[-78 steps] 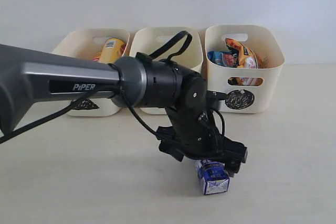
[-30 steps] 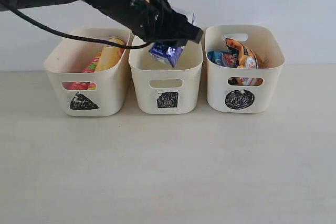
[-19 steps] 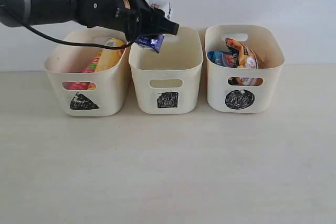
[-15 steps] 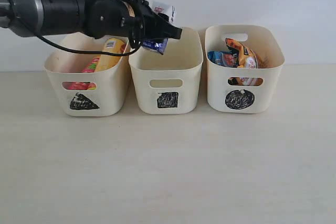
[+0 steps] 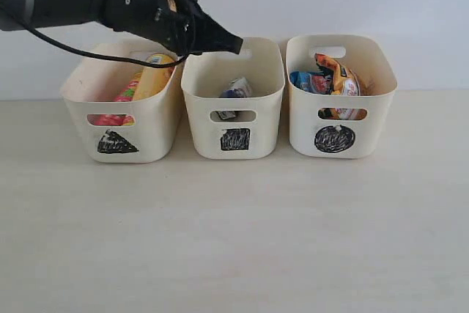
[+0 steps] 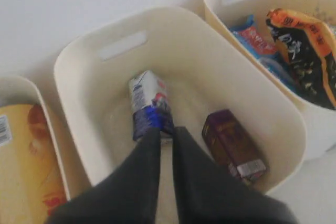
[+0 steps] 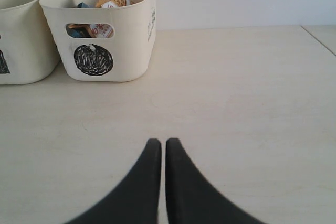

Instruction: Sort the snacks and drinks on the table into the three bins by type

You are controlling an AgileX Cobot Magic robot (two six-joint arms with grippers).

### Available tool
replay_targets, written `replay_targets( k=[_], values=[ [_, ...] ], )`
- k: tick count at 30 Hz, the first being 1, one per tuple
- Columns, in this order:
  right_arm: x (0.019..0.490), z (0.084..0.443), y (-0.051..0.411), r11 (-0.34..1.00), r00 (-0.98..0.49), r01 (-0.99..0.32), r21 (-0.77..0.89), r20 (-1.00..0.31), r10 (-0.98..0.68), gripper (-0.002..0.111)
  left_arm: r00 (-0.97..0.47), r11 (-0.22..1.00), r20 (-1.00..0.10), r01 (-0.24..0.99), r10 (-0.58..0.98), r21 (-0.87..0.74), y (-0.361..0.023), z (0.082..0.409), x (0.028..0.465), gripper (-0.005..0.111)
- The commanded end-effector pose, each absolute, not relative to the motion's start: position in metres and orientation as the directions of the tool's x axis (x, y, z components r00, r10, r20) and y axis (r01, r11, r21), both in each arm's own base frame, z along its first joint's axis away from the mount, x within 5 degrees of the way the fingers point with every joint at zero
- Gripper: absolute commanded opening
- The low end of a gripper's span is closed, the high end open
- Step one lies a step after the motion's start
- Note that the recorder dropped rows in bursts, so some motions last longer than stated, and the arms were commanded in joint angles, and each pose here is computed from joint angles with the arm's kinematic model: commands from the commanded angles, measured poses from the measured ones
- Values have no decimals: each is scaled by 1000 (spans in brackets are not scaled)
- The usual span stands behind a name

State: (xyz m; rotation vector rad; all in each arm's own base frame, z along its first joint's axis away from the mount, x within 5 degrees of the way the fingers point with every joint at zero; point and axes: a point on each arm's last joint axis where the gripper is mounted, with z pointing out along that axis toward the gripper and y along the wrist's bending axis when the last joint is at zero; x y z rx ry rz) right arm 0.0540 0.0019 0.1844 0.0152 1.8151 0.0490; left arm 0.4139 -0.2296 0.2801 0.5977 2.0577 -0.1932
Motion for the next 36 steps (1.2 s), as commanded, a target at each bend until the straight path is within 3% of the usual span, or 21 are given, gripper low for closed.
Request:
replay_targets(
  k=[1,9,16,26,36],
  values=[
    [54,184,2,999,-233,-13,43,-972,38,0,-481,864,-781,482,397,142,-218,299,400,4],
    [54,184,2,999,-233,-13,43,-972,38,0,-587,856,-661,486,469,176,-196,312,369,4],
    [54,184,2,999,-233,-13,43,-972,38,0,-603,854,-639,490,478,176,-177,315,336,4],
    [54,184,2,999,-233,-13,43,-972,38,0,-616,866,-647,479,450,146,-150,321,285,4],
    [54,184,2,999,-233,-13,43,-972,38,0,-603,882,-731,471,320,-2,-132,312,235,4]
  ],
)
